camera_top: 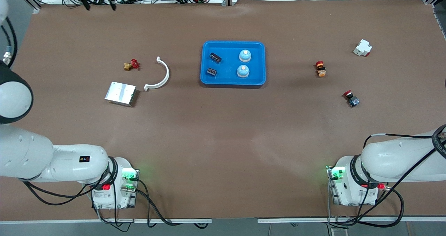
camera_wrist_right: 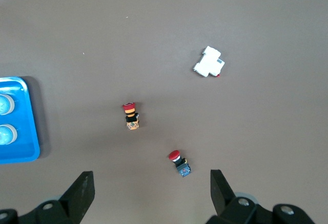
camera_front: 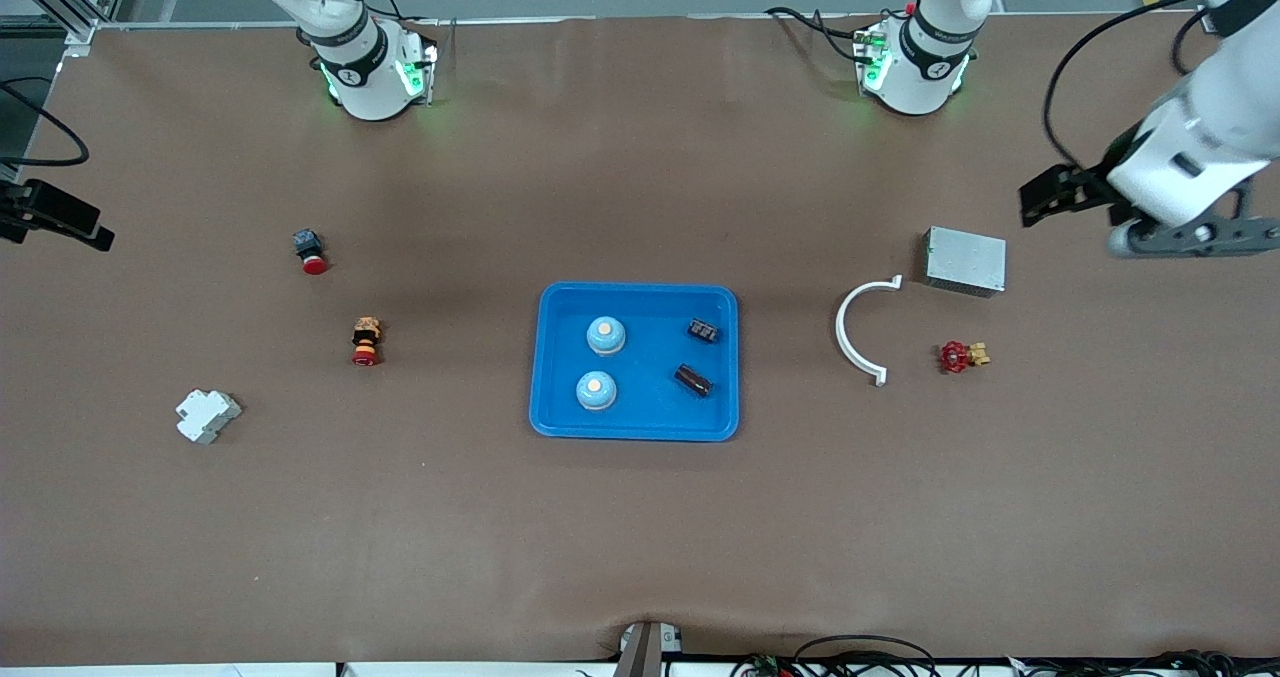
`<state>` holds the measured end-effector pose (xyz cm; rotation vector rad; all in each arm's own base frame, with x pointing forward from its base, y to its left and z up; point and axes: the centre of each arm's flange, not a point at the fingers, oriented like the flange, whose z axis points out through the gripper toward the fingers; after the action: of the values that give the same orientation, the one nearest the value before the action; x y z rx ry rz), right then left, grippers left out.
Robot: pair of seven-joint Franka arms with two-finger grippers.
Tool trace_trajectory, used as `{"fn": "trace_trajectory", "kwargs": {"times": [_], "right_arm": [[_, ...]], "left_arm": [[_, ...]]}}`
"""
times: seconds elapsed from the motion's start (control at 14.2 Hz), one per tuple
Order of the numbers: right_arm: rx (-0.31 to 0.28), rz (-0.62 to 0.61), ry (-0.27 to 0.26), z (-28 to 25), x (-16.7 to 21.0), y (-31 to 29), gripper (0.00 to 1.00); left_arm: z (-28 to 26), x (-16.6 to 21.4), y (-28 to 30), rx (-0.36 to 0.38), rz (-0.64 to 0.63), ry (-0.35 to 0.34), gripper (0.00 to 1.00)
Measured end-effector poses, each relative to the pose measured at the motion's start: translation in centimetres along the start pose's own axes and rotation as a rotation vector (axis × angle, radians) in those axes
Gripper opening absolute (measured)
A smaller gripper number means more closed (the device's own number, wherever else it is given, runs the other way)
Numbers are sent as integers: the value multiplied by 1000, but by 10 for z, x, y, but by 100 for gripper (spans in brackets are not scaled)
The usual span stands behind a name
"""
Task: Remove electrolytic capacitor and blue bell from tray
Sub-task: 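Move the left gripper and the right gripper down into the blue tray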
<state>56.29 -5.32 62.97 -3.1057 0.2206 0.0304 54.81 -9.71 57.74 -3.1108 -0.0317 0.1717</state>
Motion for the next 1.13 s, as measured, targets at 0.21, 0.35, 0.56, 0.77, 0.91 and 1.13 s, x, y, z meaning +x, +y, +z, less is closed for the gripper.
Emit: {"fn": "trace_trajectory", "kwargs": {"times": [0.21, 0.35, 0.56, 0.77, 0.91, 1.13], "right_arm": [[26, 92, 1, 18, -6, -50, 100], [26, 148, 0, 39, -16, -102, 100], [27, 237, 3, 66, -33, -169, 100], [46, 317, 29, 92, -49, -220, 100], [48, 361, 26, 114, -64, -260, 100], [58, 397, 30, 166, -77, -324, 100]], "left_arm": [[40, 7, 56, -2, -49, -9, 100], [69, 11, 84, -9, -130, -7, 100], [125, 11, 134, -31, -284, 6, 100], [179, 2, 192, -46, -449, -8, 100], [209, -2, 224, -69, -544, -11, 100], [248, -3, 264, -140, -728, -2, 95]]}}
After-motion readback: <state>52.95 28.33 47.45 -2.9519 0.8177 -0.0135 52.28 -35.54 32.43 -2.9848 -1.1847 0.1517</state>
